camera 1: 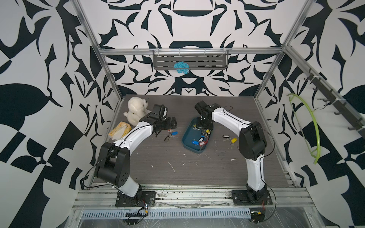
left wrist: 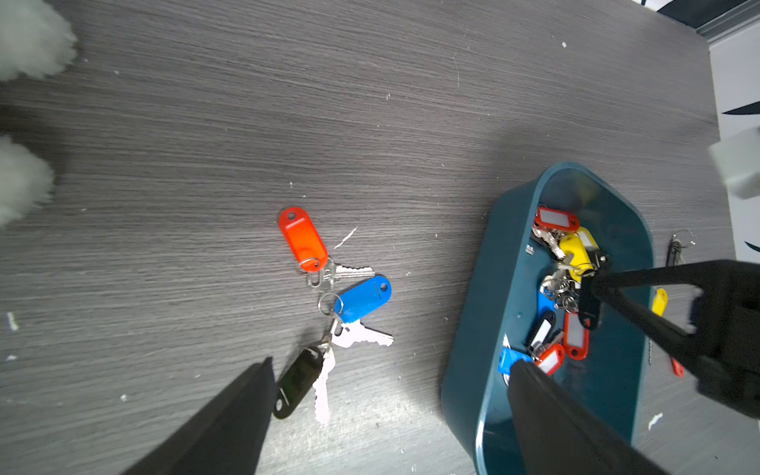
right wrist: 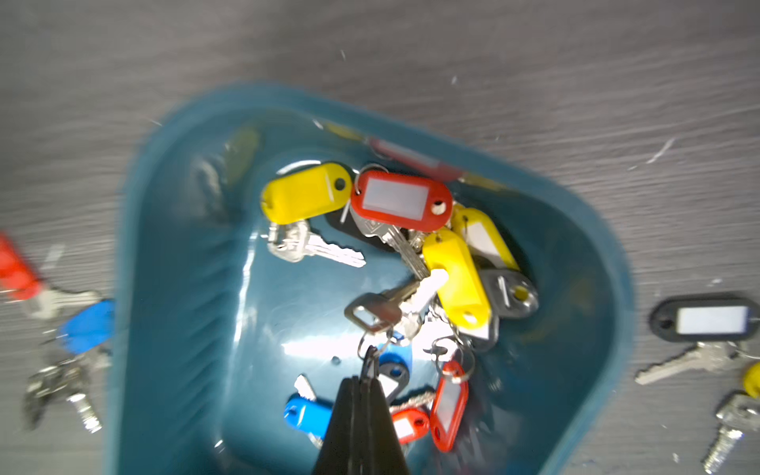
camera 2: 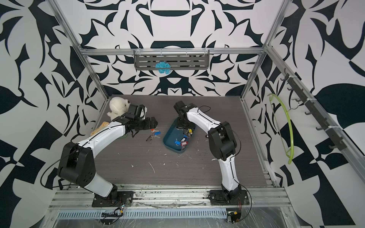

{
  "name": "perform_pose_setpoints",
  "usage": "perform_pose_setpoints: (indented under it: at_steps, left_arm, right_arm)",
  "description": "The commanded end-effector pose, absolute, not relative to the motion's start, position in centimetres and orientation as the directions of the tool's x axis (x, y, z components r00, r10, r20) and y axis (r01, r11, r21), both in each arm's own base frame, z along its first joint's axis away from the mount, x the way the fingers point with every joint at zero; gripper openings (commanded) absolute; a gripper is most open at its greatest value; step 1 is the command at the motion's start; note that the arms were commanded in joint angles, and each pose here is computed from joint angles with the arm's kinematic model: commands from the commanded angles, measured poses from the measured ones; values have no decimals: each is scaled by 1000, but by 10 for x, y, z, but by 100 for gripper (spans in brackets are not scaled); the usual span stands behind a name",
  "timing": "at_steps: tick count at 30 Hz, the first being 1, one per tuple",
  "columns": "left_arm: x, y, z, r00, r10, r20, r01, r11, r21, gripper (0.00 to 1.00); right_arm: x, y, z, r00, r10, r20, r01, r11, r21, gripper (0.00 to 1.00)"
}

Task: Take the keys out of the storage box
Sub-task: Pick up the key from the storage box, then place the key at the center of the board.

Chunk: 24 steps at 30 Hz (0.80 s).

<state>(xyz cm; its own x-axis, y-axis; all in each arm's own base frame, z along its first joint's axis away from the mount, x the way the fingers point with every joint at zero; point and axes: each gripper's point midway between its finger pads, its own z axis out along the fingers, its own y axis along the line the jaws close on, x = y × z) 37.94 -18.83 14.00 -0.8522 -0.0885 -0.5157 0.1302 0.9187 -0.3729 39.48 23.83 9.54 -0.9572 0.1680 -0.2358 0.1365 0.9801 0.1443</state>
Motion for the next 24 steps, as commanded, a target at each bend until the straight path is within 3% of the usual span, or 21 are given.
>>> perform_pose_setpoints:
  at_steps: [1,12,24]
  left_arm:
    - [373,-193,138,-858,-82,-507,136,915,-379,96]
    - [367,-208,145,-855,-57,-515,165,913,-374,96]
    - [357,-236,161,-846,14,-534,238,904,-354,96]
  right_arm:
    - [398,240,126,-940,166,-297,116,977,179,0]
    - [396,233,172,-914,174,-368,89,967,237,0]
    - [409,106,159,-878,329,-346,283,942,180,0]
